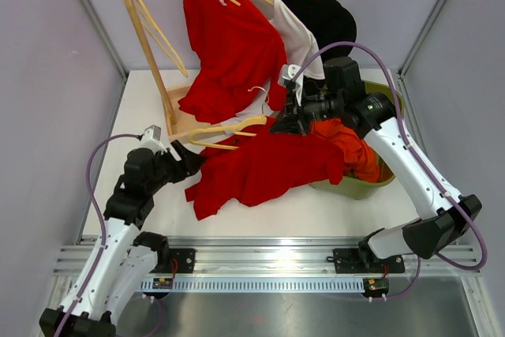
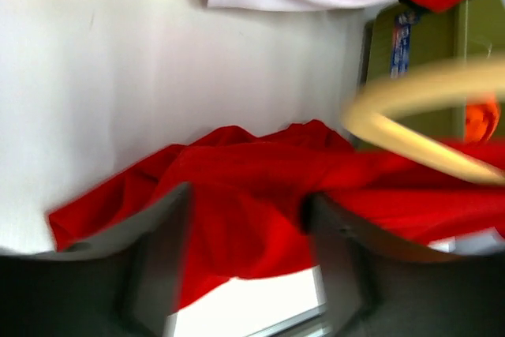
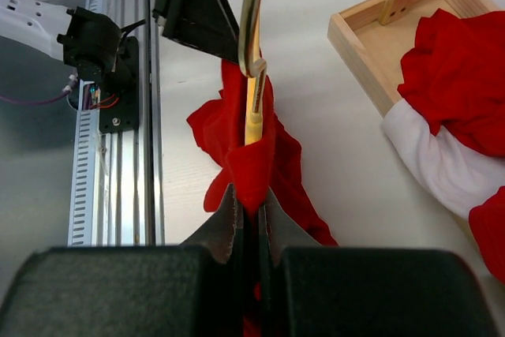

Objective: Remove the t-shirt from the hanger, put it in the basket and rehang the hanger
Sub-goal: Remove the tshirt from the hanger

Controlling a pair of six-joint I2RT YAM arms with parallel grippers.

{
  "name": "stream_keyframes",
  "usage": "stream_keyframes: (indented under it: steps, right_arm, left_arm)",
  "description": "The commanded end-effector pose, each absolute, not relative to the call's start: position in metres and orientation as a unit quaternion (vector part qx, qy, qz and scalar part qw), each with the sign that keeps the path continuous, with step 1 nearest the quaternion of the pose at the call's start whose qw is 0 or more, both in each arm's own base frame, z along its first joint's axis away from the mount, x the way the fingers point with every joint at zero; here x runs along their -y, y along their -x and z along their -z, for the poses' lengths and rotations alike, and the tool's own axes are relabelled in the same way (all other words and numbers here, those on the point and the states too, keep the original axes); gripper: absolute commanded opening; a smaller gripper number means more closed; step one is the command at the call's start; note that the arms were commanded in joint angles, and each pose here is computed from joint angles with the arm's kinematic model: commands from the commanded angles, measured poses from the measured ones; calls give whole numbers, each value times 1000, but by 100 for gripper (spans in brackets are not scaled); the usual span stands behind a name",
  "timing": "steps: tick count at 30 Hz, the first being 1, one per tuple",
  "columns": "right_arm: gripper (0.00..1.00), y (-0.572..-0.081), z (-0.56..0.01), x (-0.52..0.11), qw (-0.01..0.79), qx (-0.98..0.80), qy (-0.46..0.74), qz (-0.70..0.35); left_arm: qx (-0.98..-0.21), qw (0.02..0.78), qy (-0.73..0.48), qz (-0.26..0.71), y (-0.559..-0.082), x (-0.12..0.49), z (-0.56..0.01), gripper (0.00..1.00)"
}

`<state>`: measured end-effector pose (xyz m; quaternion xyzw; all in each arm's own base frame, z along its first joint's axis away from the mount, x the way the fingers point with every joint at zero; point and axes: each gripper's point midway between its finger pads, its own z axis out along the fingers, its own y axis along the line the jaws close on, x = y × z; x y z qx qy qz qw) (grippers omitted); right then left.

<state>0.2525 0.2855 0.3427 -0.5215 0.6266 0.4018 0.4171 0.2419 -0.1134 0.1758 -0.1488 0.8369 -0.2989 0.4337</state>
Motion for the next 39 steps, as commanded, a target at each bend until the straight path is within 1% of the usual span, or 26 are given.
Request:
stream_keyframes:
  steps: [1,4,6,8,10,12,17,18,20,21,24,27,33,37,39]
  right_arm:
    - [0,-266,-342,-283,437,-628,517,-384]
    - [0,-267,-324,-280,416,-639,528,-374]
    - [0,-267,-313,-277,403,-645,537,-365]
    - [0,-267,-305,-276,393,-648,543,-362]
    - [0,-261,-296,-274,375,-643,560,-364]
    - [0,-251,-291,-272,354,-630,581,-374]
    - [0,-225,-275,-271,286,-607,615,-414]
    - [0,-223,-273,-271,284,-592,632,-413]
    - [0,-212,-267,-275,254,-587,646,-416]
    - [0,-210,-265,-277,251,-577,657,-414]
    - [0,-197,-263,-289,230,-560,678,-418]
    - [0,-189,-271,-299,230,-543,688,-424]
    - [0,-185,-294,-315,226,-515,689,-457]
    - [0,-185,-297,-322,218,-505,695,-464]
    - [0,-184,-296,-324,216,-505,696,-463]
  left_arm:
    - [-805,489,64,330,-235,123,-208,78]
    - [-790,515,6,333,-224,127,-231,95]
    - [-788,524,-36,321,-216,127,-238,99]
    - [-775,538,-77,322,-206,129,-254,99]
    - [-771,545,-123,307,-198,129,-256,99]
    - [-752,567,-165,293,-191,129,-265,99]
    - [-695,621,-232,278,-193,134,-281,99]
    - [-692,617,-242,287,-192,138,-278,99]
    - [-684,611,-261,300,-195,145,-279,99]
    - [-689,591,-273,319,-197,153,-272,99]
    - [-679,566,-302,355,-195,167,-272,98]
    - [-662,554,-330,383,-188,181,-274,97]
    - [-650,510,-381,415,-170,208,-265,95]
    - [-655,495,-384,424,-169,213,-259,89]
    - [-660,493,-381,420,-170,214,-258,84]
